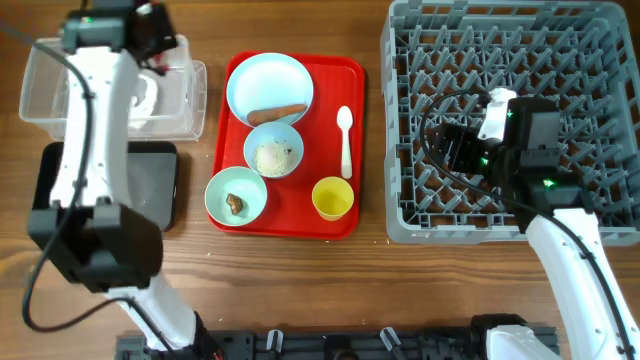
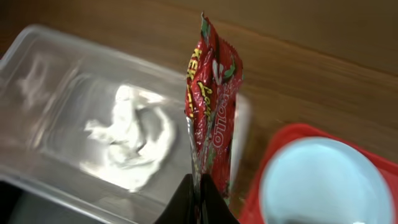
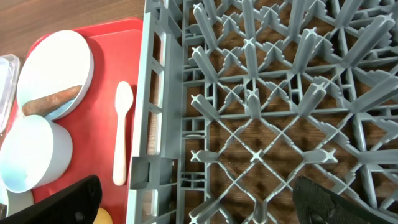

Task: Sort waste into correct bins and load items into the dishwasher rack
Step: 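Grasp the red snack wrapper with the left gripper and drop it in the bin, then grasp the carrot with the left gripper and drop it in the clear bin, then grasp the blue rice bowl rim with the left gripper, then tip the rice bowl over the black tray to pour out the rice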

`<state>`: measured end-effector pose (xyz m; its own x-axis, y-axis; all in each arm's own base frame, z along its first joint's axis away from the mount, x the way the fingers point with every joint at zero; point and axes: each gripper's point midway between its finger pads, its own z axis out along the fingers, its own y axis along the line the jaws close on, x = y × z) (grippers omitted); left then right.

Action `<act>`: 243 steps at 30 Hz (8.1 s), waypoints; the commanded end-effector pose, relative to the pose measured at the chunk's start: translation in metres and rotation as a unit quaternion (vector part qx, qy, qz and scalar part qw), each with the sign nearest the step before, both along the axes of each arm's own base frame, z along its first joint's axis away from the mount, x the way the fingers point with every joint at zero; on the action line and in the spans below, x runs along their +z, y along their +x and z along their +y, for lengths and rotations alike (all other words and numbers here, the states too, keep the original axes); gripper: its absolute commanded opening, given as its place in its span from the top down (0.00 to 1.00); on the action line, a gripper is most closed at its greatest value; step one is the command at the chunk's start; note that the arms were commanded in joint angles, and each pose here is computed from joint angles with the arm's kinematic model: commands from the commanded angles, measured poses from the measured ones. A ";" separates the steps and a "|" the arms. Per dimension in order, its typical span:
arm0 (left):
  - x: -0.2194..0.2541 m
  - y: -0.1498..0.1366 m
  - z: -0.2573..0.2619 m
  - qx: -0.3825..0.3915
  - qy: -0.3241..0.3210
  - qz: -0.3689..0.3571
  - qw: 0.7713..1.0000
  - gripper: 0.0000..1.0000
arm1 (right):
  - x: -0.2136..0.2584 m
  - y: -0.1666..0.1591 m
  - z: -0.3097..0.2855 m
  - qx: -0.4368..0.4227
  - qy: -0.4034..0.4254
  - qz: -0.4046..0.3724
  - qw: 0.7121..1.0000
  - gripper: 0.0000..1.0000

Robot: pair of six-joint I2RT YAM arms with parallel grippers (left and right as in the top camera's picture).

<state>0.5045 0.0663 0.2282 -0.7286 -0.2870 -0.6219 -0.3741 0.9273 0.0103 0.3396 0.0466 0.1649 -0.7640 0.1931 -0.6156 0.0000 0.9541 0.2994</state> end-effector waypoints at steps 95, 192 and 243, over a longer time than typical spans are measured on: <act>-0.113 -0.017 0.123 0.287 -0.181 0.028 0.940 0.22 | 0.010 0.008 0.004 -0.008 0.021 -0.014 1.000 0.00; -0.079 -0.180 0.048 0.046 -0.344 0.008 0.938 0.96 | 0.010 0.008 0.004 -0.017 0.028 -0.011 0.999 0.00; -0.059 -0.165 0.102 0.051 -0.705 -0.162 0.688 0.96 | 0.014 0.012 0.004 -0.028 0.040 -0.019 0.999 0.00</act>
<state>0.3338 0.1822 0.1609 -0.5051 -0.8343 0.2207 -0.2401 -0.1098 -0.9645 0.3478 0.0469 0.1726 -0.7337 0.2608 -0.6274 0.0379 0.9376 0.3456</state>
